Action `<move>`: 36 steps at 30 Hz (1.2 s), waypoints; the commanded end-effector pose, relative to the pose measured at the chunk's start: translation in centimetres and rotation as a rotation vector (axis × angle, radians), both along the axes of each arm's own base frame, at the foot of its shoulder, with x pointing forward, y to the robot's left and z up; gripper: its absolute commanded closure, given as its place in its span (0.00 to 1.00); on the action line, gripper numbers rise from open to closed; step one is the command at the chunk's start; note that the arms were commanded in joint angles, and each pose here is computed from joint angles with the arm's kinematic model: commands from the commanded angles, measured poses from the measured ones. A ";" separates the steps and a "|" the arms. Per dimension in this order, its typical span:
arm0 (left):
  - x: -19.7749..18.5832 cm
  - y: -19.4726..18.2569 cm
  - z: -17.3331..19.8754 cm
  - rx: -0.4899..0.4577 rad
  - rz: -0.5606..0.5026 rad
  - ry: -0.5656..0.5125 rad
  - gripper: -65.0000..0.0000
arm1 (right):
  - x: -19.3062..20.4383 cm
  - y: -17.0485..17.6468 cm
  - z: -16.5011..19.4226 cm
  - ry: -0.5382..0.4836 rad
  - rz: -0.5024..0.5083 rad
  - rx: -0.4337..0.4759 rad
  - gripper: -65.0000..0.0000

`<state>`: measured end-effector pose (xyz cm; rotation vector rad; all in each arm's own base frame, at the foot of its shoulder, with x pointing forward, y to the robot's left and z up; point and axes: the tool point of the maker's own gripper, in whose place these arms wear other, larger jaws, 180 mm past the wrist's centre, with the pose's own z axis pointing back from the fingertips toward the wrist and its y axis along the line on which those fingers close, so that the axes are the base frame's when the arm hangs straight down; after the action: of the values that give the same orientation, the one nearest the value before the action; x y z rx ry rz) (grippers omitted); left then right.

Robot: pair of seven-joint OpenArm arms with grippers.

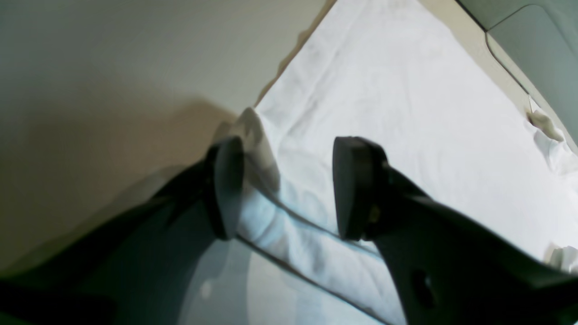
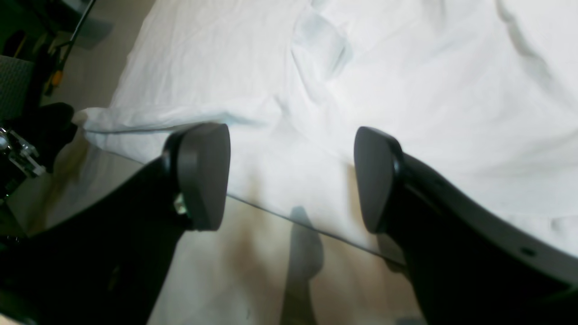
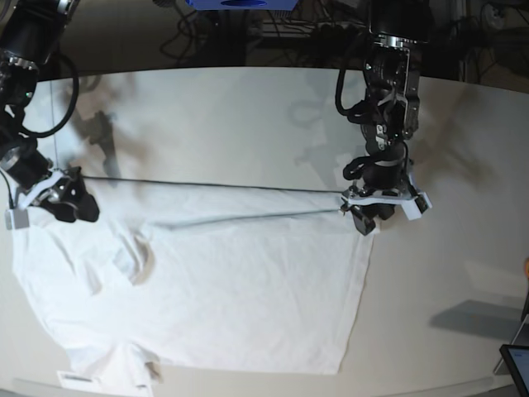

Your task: Fold the T-shirt properly

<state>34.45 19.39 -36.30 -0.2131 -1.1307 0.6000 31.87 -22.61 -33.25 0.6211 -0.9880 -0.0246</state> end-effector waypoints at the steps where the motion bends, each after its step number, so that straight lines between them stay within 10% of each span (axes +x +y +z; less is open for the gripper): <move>1: 1.1 0.1 1.8 0.016 -0.005 -0.061 0.51 | 0.9 -0.4 2.0 -0.068 -0.001 0.000 0.37; 7: 1.2 0.0 1.9 0.016 -0.008 -0.064 0.55 | 0.9 -0.4 2.0 -0.068 -0.001 0.000 0.37; 12: 1.3 -0.2 1.3 0.000 -0.025 -0.025 0.88 | 0.9 -0.4 2.0 -0.068 -0.001 0.000 0.37; 17: 1.3 -0.6 1.1 -0.016 -0.025 -0.016 0.99 | 0.9 -0.4 2.0 -0.068 -0.001 0.000 0.37; 36: 5.7 0.8 1.1 -0.012 0.011 -0.017 1.00 | 0.7 -0.4 1.7 -0.060 -0.001 -0.001 0.37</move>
<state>39.17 19.74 -36.96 -0.2208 -1.0859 0.6282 31.75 -22.62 -33.39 0.6207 -0.9836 -0.0257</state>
